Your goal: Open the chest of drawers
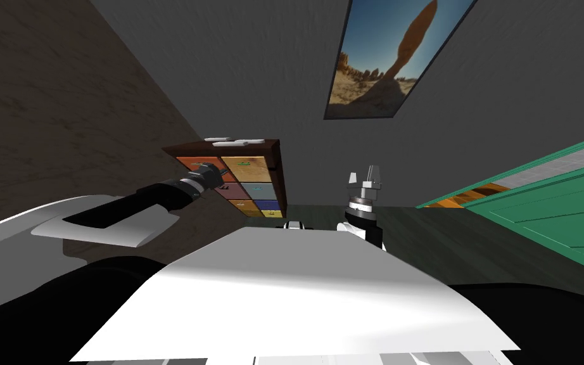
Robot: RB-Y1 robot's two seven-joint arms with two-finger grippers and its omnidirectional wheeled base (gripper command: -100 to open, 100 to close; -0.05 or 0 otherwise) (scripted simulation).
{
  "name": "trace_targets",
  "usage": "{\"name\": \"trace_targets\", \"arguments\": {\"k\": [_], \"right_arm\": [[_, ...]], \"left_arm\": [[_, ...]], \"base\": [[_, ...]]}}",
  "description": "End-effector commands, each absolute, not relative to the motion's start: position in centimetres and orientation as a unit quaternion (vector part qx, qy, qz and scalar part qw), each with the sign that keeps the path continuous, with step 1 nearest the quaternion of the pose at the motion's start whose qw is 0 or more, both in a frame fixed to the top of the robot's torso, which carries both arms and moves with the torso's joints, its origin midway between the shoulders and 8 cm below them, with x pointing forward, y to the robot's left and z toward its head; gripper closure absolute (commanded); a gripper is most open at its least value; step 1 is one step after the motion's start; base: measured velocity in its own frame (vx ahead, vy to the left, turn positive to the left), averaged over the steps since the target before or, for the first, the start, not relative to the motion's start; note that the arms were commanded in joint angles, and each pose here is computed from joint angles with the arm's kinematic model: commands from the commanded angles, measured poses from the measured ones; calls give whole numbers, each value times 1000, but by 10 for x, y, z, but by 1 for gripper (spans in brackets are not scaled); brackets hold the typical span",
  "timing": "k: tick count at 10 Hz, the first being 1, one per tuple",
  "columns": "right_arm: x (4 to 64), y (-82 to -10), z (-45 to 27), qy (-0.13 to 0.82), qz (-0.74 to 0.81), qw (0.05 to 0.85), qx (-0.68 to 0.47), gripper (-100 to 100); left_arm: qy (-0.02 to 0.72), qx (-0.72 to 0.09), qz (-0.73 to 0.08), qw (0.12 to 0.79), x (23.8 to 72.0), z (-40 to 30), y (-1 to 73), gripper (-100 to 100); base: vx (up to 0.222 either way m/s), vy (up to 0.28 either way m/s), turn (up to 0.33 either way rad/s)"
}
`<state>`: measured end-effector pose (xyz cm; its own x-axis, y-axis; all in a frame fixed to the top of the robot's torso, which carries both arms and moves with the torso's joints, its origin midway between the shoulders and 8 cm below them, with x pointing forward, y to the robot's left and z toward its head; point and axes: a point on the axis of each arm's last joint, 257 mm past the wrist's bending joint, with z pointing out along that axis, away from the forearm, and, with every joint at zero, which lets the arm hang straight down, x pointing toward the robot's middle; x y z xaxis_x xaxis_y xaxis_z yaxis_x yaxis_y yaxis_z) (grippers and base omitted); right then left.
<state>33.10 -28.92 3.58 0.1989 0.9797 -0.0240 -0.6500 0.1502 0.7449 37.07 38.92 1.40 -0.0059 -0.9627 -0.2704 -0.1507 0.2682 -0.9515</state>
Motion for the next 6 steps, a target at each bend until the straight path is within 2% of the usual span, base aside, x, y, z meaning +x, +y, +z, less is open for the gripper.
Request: {"name": "trace_targets", "arguments": {"k": [1, 5, 6], "right_arm": [[331, -289, 36, 267, 574, 710, 309, 0], [331, -289, 36, 267, 574, 710, 309, 0], [331, -289, 36, 267, 574, 710, 309, 0]], "left_arm": [[584, -487, -370, 534, 374, 8, 416, -100], [567, -509, -355, 542, 376, -1, 450, -100], [570, -500, -363, 542, 378, 0, 442, -100]], "base": [[0, 0, 0], [25, -2, -13], [89, -7, -132]]}}
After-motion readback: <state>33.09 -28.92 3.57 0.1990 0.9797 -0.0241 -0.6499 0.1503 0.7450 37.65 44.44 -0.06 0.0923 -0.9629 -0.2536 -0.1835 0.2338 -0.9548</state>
